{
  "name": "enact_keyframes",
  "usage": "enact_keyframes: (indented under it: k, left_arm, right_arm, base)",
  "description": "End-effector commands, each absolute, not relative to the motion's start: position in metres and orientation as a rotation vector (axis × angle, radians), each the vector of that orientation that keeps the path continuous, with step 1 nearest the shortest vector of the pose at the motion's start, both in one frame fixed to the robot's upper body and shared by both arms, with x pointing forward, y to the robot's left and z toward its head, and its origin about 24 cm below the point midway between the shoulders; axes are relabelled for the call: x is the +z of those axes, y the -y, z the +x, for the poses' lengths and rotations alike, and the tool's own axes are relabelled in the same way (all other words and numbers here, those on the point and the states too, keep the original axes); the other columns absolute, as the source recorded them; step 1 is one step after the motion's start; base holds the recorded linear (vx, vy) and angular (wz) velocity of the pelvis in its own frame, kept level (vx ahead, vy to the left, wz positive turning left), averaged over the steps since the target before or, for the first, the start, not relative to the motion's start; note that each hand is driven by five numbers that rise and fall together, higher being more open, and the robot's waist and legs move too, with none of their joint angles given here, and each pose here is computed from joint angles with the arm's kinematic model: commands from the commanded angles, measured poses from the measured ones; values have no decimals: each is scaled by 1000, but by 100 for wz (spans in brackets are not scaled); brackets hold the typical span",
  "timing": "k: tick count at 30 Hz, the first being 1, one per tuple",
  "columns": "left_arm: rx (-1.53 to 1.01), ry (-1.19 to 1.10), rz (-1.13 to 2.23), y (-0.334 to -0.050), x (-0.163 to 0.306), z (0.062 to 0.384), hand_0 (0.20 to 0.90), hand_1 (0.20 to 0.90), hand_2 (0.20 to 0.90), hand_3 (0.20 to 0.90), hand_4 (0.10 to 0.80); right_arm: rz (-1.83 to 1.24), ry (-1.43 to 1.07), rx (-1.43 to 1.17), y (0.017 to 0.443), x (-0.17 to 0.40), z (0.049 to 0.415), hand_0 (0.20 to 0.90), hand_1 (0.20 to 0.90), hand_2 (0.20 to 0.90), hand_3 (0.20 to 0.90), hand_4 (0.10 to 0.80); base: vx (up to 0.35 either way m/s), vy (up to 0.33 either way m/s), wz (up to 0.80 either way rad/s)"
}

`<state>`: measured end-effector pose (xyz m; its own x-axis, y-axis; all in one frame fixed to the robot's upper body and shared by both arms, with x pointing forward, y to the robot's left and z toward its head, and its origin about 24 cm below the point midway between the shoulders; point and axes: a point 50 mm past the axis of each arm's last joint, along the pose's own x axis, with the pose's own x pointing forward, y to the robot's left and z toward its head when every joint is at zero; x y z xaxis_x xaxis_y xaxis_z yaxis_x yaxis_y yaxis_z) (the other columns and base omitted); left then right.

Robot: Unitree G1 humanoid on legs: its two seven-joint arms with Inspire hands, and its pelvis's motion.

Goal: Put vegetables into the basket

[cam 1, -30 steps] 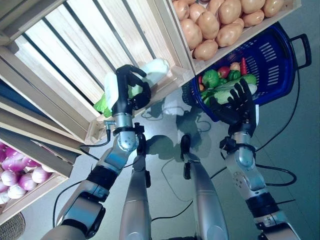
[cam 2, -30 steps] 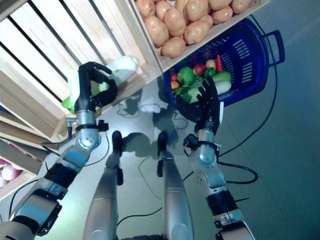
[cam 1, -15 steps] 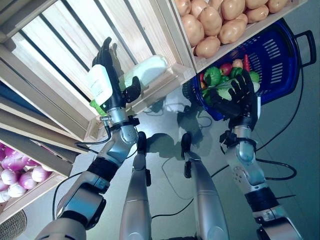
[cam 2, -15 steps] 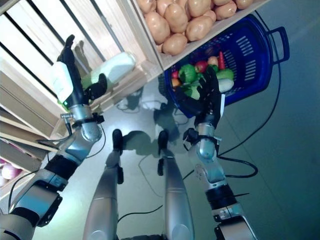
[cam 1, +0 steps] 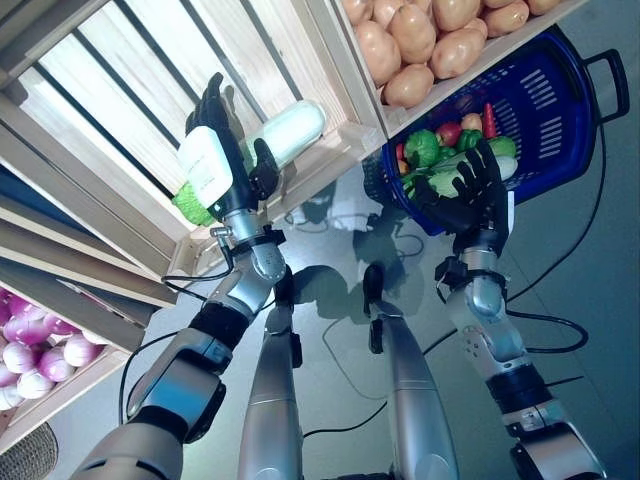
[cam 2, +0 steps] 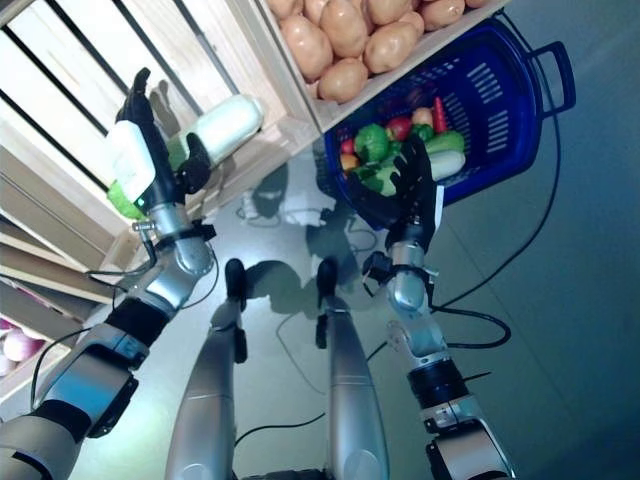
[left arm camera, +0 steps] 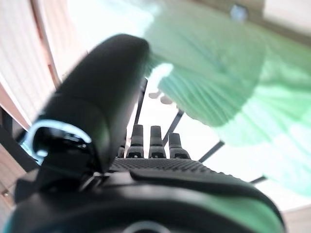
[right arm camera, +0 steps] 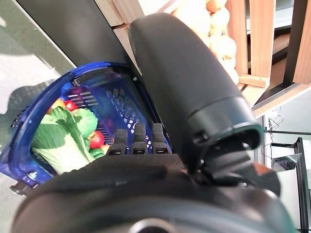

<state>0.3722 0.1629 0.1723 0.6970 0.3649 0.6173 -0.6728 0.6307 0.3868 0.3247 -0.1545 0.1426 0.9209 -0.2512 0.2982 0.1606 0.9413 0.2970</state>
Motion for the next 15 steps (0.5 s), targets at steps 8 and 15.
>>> enact_keyframes:
  k: [8, 15]
  left_arm:
    - [438, 558, 537, -139, 204, 385, 900, 900, 900, 900, 800]
    - [498, 755, 561, -142, 218, 365, 900, 900, 900, 900, 800]
  right_arm:
    - [307, 541, -189, 159, 186, 317, 900, 900, 900, 900, 800]
    - [311, 559, -199, 165, 182, 306, 900, 900, 900, 900, 800]
  base:
    - [7, 8, -2]
    - [0, 0, 0]
